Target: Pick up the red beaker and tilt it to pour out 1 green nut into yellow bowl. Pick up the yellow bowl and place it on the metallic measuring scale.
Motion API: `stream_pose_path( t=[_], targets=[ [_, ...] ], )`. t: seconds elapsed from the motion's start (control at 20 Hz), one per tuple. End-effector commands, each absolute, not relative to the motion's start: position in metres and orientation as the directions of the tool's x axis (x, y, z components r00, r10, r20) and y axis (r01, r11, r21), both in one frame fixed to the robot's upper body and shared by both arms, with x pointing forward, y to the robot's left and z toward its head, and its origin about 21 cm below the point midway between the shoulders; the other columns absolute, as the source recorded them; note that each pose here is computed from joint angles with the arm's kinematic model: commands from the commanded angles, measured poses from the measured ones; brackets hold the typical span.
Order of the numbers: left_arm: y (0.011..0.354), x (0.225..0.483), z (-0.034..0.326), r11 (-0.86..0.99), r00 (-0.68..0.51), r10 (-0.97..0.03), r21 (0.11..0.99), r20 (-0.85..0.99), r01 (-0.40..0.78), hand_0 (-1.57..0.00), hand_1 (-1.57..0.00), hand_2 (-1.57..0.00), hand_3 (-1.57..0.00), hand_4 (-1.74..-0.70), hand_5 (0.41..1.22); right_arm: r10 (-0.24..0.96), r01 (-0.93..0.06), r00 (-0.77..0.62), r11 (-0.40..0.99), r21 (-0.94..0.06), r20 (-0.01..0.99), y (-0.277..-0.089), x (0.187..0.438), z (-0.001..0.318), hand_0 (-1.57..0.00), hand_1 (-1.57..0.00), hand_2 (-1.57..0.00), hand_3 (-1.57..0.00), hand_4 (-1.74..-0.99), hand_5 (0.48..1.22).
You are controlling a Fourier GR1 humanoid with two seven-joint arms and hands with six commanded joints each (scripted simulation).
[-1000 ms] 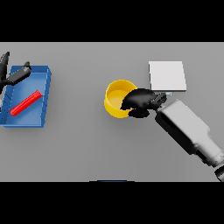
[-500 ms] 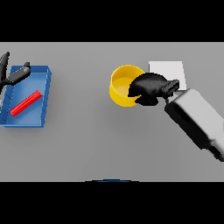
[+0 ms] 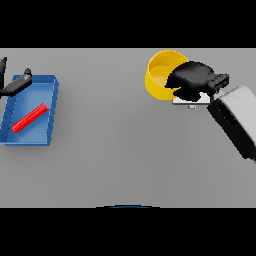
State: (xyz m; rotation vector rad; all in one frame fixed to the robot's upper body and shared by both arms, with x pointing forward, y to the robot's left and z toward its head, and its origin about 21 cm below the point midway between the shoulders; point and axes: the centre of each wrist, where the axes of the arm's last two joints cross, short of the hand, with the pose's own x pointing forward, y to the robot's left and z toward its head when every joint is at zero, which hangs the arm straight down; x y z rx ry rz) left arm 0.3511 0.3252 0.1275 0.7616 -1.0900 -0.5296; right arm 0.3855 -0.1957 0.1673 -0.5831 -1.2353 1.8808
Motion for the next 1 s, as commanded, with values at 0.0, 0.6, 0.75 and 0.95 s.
stream_pose_path(
  t=[0.0, 0.6, 0.75, 0.95],
  targets=[
    [0.323, 0.349, 0.128, 0.639, 0.376, -0.719, 0.769, 0.585, 0.024, 0.00, 0.00, 0.00, 0.00, -0.80, 0.735, 0.828, -0.364, -0.559, -0.199, -0.910, 0.043, -0.203, 0.391, 0.166, -1.57, -1.57, -1.57, -1.24, -1.720, 1.221],
    [0.325, 0.347, 0.130, 0.637, 0.418, -0.705, 0.771, 0.572, 0.018, 0.00, 0.00, 0.00, 0.00, -0.82, 0.759, 0.940, -0.421, -0.334, -0.086, -0.903, 0.066, -0.266, 0.431, 0.125, -1.57, -1.57, -1.57, -1.25, -1.722, 1.221],
    [0.325, 0.346, 0.126, 0.634, 0.433, -0.702, 0.773, 0.565, 0.018, 0.00, 0.00, 0.00, 0.00, -0.81, 0.753, 0.943, -0.426, -0.325, -0.072, -0.902, 0.078, -0.271, 0.436, 0.114, -1.57, -1.57, -1.57, -1.39, -1.724, 1.221],
    [0.321, 0.348, 0.129, 0.635, 0.421, -0.708, 0.772, 0.567, 0.027, 0.00, 0.00, 0.00, 0.00, -0.80, 0.733, 0.949, -0.440, -0.307, -0.069, -0.895, 0.077, -0.267, 0.439, 0.094, -1.57, -1.52, -1.56, -1.48, -1.727, 1.221]
  ],
)
